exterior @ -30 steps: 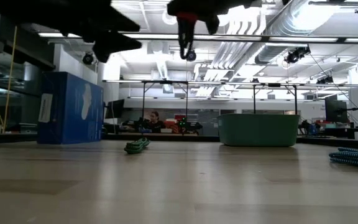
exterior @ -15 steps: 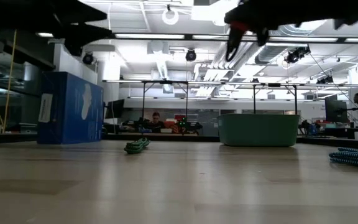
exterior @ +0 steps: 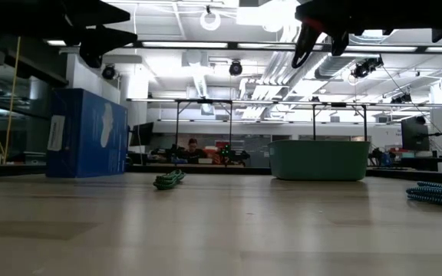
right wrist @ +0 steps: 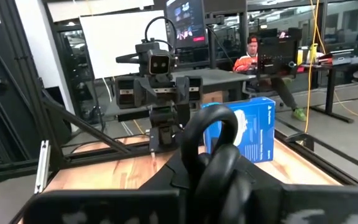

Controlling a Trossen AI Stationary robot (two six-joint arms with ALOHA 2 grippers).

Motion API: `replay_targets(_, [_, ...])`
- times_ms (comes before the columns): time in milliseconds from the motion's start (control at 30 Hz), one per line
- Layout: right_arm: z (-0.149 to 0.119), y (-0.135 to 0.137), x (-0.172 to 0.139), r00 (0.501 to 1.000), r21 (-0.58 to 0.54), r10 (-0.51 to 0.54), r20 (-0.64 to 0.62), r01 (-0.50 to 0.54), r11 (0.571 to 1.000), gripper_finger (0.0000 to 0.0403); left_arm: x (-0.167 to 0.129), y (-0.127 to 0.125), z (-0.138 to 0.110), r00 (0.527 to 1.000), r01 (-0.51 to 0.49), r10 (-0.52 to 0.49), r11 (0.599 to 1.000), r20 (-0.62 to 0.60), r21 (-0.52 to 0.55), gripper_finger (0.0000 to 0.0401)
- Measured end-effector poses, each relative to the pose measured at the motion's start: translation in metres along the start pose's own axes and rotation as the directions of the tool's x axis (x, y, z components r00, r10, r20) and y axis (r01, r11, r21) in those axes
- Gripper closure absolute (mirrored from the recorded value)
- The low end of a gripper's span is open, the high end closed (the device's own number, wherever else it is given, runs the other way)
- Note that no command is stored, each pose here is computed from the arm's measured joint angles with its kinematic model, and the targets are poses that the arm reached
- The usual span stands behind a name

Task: Pick and place USB-C Cables
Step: Put the black charger cable into the green bin

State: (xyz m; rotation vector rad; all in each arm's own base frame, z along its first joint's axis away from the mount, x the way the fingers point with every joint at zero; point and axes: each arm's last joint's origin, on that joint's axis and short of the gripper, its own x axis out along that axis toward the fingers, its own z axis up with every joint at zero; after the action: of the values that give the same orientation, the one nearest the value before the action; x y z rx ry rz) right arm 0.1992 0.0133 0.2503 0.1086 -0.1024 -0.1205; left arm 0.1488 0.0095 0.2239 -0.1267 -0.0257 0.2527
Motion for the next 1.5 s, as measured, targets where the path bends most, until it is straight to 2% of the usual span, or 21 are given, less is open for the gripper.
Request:
replay_targets(200, [-0.001,-0.001,0.000,1.000,0.010,-0.022,-0.005,0.022,1.000,0.0385,0.000,0.000,0.000,1.000,0.000,0.000,1.000,0.000,-0.001,0.0181])
replay_targets(367, [0.011,-0.003,0.010,0.968,-0.016,-0.242,-0.060,0.242,0.970,0.0386,0.000,0.000,0.000,1.000,0.000,0.000,1.000,0.000,-0.001,0.0181])
replay_targets(433, [0.015,-0.004,0.019,0.927,-0.059,-0.361,-0.100,0.356,0.933,0.0386,0.000,0.000,0.000,1.000,0.000,0.000,1.000,0.000,-0.001,0.0180])
replay_targets(533, [0.023,-0.012,0.034,0.837,-0.101,-0.529,-0.139,0.519,0.849,0.0386,0.000,0.000,0.000,1.000,0.000,0.000,1.000,0.000,-0.001,0.0181])
replay_targets(700, [0.037,-0.048,0.057,0.694,-0.120,-0.664,-0.279,0.661,0.741,0.0387,0.000,0.000,0.000,1.000,0.000,0.000,1.000,0.000,-0.001,0.0180])
replay_targets(867, [0.040,-0.089,0.069,0.526,-0.181,-0.698,-0.487,0.721,0.669,0.0387,0.000,0.000,0.000,1.000,0.000,0.000,1.000,0.000,-0.001,0.0180])
replay_targets(1033, [0.026,-0.116,0.077,0.404,-0.249,-0.656,-0.638,0.698,0.671,0.0387,0.000,0.000,0.000,1.000,0.000,0.000,1.000,0.000,-0.001,0.0180])
replay_targets(1233, [-0.005,-0.140,0.086,0.320,-0.268,-0.592,-0.740,0.666,0.696,0.0387,0.000,0.000,0.000,1.000,0.000,0.000,1.000,0.000,-0.001,0.0180])
replay_targets(1400, [-0.028,-0.157,0.089,0.237,-0.294,-0.575,-0.783,0.673,0.679,0.0387,0.000,0.000,0.000,1.000,0.000,0.000,1.000,0.000,-0.001,0.0180])
replay_targets(1500, [-0.041,-0.165,0.090,0.210,-0.273,-0.528,-0.823,0.668,0.692,0.0387,0.000,0.000,0.000,1.000,0.000,0.000,1.000,0.000,-0.001,0.0180])
